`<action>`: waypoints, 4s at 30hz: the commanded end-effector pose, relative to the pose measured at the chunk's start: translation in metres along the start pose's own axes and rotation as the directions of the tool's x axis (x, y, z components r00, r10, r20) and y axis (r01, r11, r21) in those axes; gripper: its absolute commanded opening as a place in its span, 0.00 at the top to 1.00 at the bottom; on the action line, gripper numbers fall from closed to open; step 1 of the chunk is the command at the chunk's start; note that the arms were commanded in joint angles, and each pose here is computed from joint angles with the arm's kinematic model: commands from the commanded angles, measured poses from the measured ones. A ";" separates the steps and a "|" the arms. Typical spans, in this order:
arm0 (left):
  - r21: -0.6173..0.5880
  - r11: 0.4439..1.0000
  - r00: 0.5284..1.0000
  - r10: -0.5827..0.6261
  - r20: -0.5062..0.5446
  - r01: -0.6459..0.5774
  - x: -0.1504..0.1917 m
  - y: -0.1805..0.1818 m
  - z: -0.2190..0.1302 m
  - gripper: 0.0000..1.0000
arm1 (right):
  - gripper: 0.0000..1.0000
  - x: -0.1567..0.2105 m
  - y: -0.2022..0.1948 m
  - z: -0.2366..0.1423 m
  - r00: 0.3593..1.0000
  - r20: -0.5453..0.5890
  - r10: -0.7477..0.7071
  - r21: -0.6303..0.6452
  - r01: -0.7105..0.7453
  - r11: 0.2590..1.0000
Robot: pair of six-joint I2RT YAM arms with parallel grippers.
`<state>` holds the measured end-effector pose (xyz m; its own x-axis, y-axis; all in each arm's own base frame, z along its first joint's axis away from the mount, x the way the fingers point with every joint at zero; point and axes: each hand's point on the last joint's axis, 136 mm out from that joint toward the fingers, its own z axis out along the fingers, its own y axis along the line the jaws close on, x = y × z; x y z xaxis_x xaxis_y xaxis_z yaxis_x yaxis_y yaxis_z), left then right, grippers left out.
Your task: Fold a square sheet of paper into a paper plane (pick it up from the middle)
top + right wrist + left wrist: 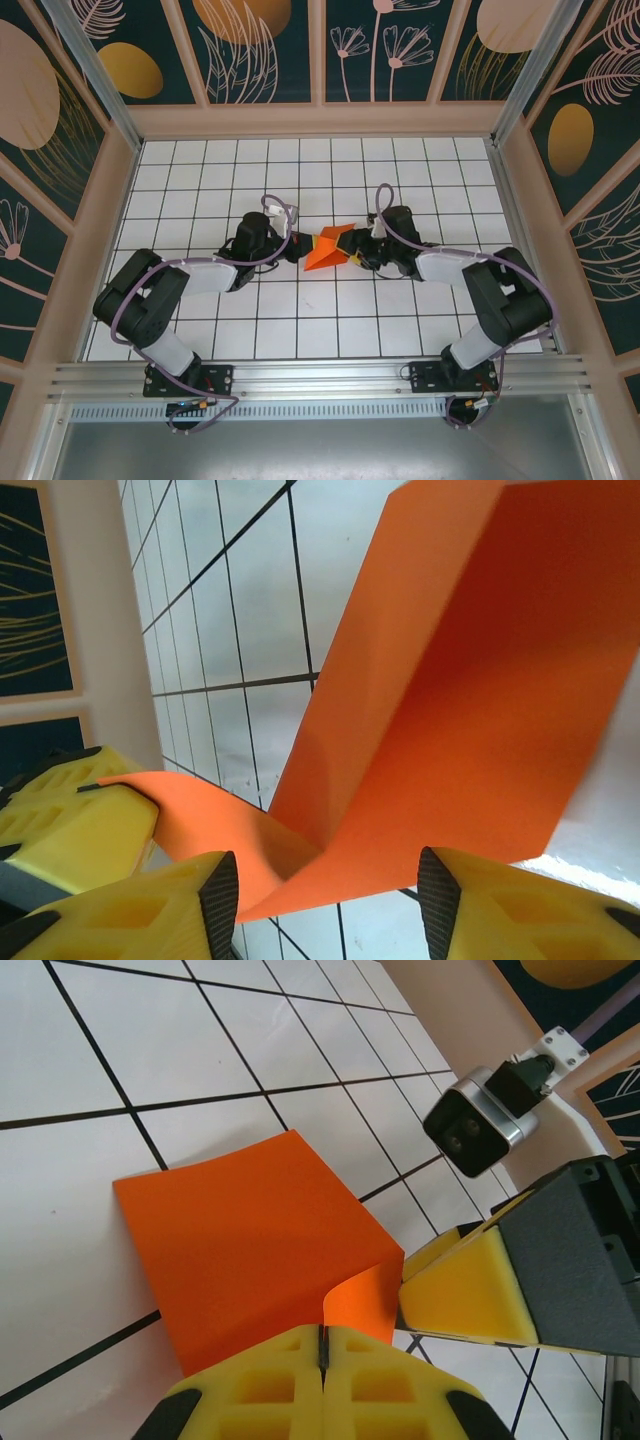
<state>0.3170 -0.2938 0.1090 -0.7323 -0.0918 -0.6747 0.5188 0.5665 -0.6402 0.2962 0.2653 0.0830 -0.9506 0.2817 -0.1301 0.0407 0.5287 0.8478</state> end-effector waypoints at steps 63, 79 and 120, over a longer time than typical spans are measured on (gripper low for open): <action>-0.259 0.690 0.733 0.666 -0.137 -0.676 0.053 0.008 0.019 0.55 | 1.00 0.003 0.010 0.025 0.966 0.057 0.253 0.125 -0.258 0.958; -0.250 0.700 0.741 0.656 -0.143 -0.669 0.061 0.014 0.026 0.76 | 1.00 0.011 0.010 0.033 0.963 0.017 0.268 0.126 -0.268 0.955; -0.088 0.985 0.987 -0.144 0.066 0.150 0.061 0.016 0.011 0.98 | 0.57 -0.009 -0.006 0.016 0.992 0.024 -0.121 0.101 0.118 0.988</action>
<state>0.2849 -0.2942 0.0527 -0.7254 -0.1788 -0.6647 0.4137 0.6586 -0.6286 0.3048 0.2596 0.0643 -0.9348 0.2835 -0.2142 0.0188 0.6414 0.7670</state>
